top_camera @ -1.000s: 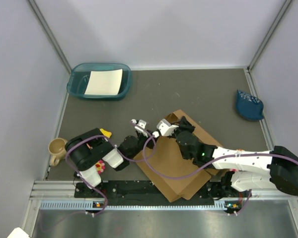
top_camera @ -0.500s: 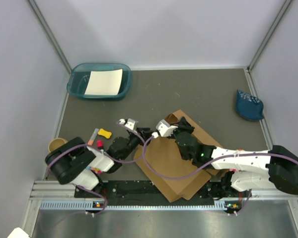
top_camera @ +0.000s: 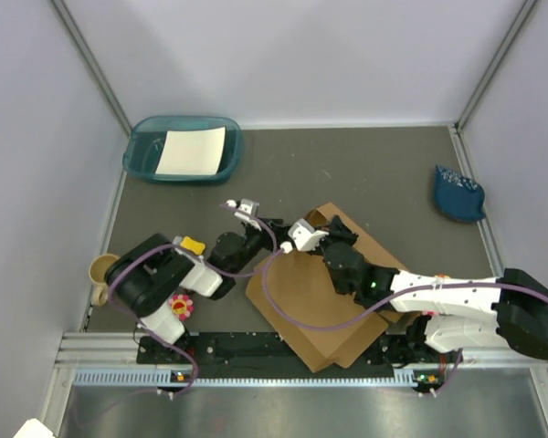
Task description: Fold the paper box
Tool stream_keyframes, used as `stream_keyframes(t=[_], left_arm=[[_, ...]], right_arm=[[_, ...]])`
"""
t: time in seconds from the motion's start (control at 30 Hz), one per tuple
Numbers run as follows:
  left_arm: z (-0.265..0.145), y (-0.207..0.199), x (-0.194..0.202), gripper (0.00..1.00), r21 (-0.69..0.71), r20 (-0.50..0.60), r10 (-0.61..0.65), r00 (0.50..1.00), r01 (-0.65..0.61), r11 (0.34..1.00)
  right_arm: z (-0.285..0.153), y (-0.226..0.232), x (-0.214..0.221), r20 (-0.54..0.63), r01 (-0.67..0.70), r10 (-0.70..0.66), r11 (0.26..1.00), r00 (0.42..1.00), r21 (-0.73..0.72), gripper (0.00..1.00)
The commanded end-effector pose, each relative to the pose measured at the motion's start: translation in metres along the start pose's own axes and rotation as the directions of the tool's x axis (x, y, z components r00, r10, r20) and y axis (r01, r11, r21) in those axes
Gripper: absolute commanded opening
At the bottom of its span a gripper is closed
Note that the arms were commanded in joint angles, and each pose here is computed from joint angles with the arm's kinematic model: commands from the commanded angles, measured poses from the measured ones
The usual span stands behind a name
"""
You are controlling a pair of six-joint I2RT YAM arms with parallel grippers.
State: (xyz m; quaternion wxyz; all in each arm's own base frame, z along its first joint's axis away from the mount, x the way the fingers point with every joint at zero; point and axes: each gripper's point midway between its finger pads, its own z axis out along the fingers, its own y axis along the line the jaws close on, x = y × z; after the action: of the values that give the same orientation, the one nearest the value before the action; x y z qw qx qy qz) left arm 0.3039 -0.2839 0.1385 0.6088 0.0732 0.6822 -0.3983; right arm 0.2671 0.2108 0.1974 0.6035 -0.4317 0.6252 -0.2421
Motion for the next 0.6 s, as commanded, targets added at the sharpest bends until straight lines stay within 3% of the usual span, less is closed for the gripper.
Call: stream_keyframes(t=[0.0,0.2,0.4,0.57], left_arm=[[0.016,-0.052,-0.046,0.57,0.248,0.176,-0.033,0.984,-0.012,0.969],[0.015,-0.056,-0.039,0.57,0.287,0.165,-0.046,0.985,-0.003,0.958],[0.015,-0.057,-0.039,0.57,0.294,0.16,-0.053,0.986,0.003,0.956],[0.014,-0.057,-0.039,0.57,0.29,0.163,-0.046,0.985,-0.003,0.957]], right_arm=[[-0.005,0.055,0.019,-0.023,0.058,-0.063,0.98,0.998,-0.191,0.0],[-0.006,0.055,0.015,-0.036,0.031,-0.039,0.977,0.999,-0.212,0.01],[-0.01,0.058,0.007,-0.054,-0.052,0.039,0.964,0.998,-0.261,0.23],[-0.014,0.053,-0.003,-0.043,-0.148,0.141,0.951,0.989,-0.271,0.33]])
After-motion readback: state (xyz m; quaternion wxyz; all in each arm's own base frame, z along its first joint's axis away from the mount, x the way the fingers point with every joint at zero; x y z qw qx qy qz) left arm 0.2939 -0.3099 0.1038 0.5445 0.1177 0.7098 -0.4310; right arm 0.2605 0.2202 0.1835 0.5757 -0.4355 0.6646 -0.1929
